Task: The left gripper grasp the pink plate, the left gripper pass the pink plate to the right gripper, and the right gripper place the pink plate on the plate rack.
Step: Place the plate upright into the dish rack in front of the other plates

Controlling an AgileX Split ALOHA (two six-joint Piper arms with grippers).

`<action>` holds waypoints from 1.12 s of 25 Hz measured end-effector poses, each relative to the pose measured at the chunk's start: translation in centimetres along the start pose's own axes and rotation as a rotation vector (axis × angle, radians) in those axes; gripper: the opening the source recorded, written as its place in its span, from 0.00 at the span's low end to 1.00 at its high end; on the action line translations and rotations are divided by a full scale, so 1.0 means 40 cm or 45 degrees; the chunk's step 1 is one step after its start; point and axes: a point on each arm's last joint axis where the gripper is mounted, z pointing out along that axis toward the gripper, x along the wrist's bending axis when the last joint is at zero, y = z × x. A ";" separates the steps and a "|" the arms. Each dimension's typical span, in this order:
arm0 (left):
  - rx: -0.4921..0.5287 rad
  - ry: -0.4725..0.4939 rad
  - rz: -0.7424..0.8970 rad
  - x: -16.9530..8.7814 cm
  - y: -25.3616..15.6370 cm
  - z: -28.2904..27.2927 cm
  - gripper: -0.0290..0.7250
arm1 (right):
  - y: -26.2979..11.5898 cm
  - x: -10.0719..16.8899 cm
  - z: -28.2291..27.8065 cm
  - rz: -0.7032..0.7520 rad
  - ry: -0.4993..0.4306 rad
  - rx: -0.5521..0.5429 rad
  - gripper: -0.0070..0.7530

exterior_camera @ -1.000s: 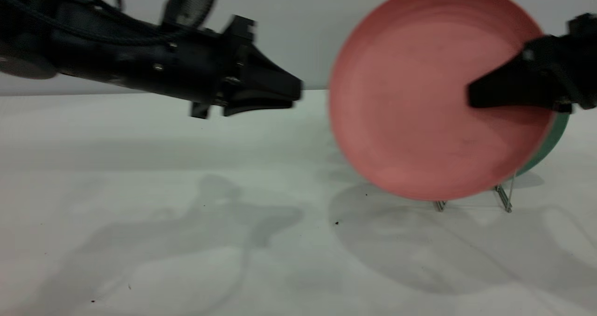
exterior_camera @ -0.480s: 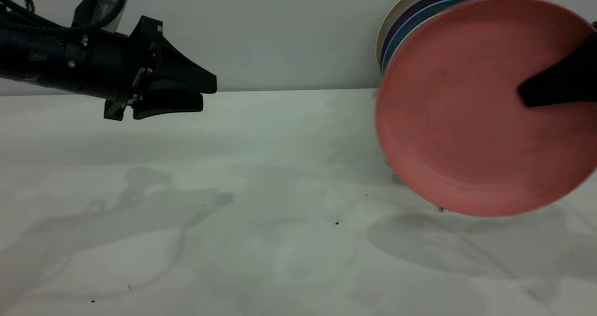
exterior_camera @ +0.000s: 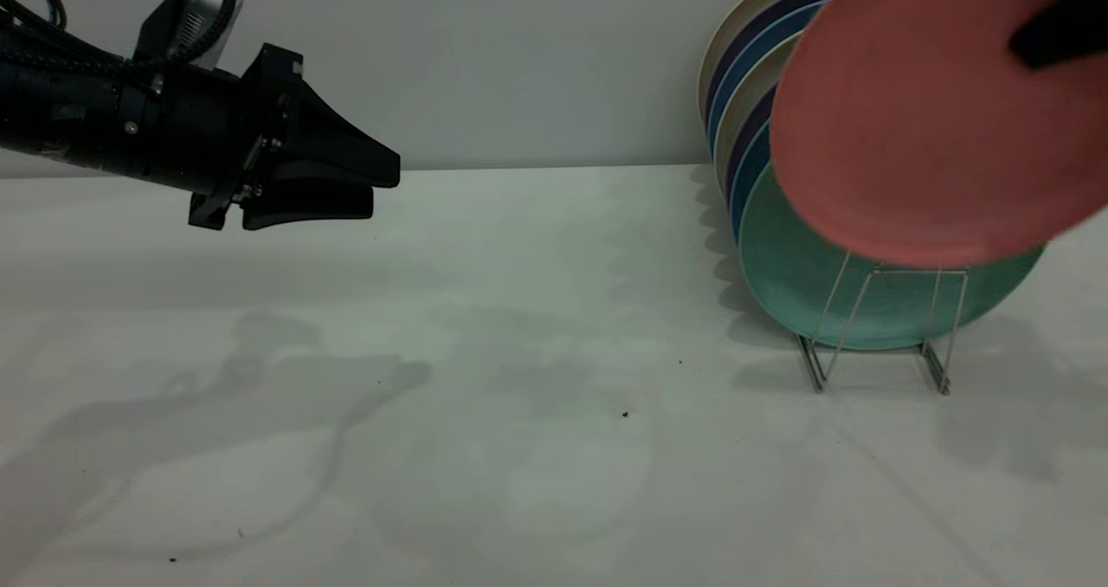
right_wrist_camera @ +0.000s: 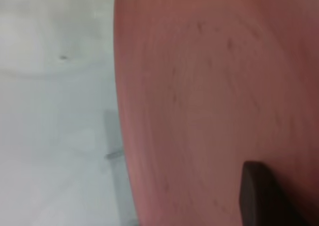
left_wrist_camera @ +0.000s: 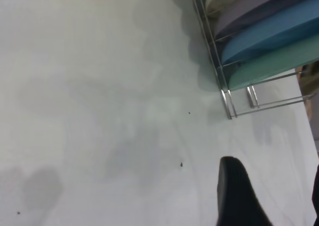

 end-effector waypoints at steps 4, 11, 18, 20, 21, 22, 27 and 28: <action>-0.001 0.009 0.001 0.002 0.000 0.000 0.57 | -0.004 -0.027 0.011 -0.017 -0.022 0.011 0.19; -0.004 0.018 -0.001 0.003 0.001 0.000 0.57 | -0.014 -0.046 0.027 -0.022 -0.022 0.016 0.19; -0.011 0.047 -0.001 0.008 0.002 0.000 0.57 | -0.040 -0.041 0.060 0.011 0.024 0.024 0.19; -0.012 0.048 -0.001 0.009 0.002 0.000 0.57 | -0.050 -0.038 0.072 0.021 0.040 0.030 0.19; -0.012 0.048 -0.001 0.009 0.002 0.000 0.57 | -0.053 -0.038 0.076 0.025 0.043 0.032 0.19; -0.012 0.048 -0.001 0.009 0.002 0.000 0.57 | -0.054 -0.037 0.078 0.026 0.045 0.033 0.19; -0.014 0.053 -0.001 0.009 0.002 0.000 0.57 | -0.051 -0.034 0.086 0.022 0.056 0.031 0.19; -0.014 0.053 -0.001 0.009 0.002 0.000 0.57 | -0.053 -0.032 0.090 0.025 0.065 0.029 0.19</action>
